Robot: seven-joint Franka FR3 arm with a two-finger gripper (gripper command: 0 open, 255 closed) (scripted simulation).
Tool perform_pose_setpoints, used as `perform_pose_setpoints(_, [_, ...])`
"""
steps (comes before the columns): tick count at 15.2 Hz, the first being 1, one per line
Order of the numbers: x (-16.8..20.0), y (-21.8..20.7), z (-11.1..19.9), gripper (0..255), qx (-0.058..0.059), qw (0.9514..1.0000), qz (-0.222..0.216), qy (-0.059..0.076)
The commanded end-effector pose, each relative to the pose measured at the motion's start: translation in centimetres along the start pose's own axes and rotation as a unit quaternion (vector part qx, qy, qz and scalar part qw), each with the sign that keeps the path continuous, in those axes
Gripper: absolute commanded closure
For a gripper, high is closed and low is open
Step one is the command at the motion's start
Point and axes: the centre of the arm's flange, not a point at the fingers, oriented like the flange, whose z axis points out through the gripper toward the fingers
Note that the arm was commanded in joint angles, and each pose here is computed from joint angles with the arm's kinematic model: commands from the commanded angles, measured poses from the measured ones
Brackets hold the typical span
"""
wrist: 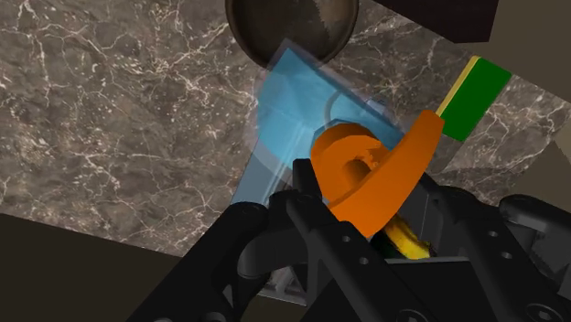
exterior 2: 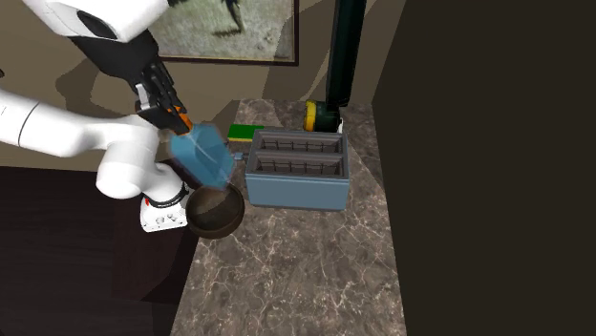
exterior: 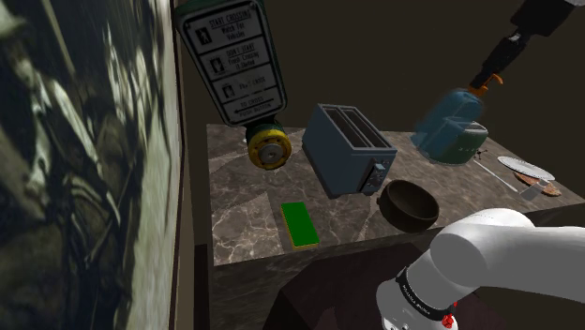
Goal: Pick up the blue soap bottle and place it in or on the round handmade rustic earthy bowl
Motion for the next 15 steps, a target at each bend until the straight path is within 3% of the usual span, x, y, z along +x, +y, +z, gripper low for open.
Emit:
perform_pose_setpoints(1, [-2.5, -0.6, -0.8, 255, 0.000, 1.0000, 0.000, 0.000])
perform_pose_setpoints(3, [-4.5, -0.9, -1.4, 255, 0.000, 1.0000, 0.000, 0.000])
perform_pose_setpoints(15, [-5.2, -0.7, 4.9, 255, 0.000, 1.0000, 0.000, 0.000])
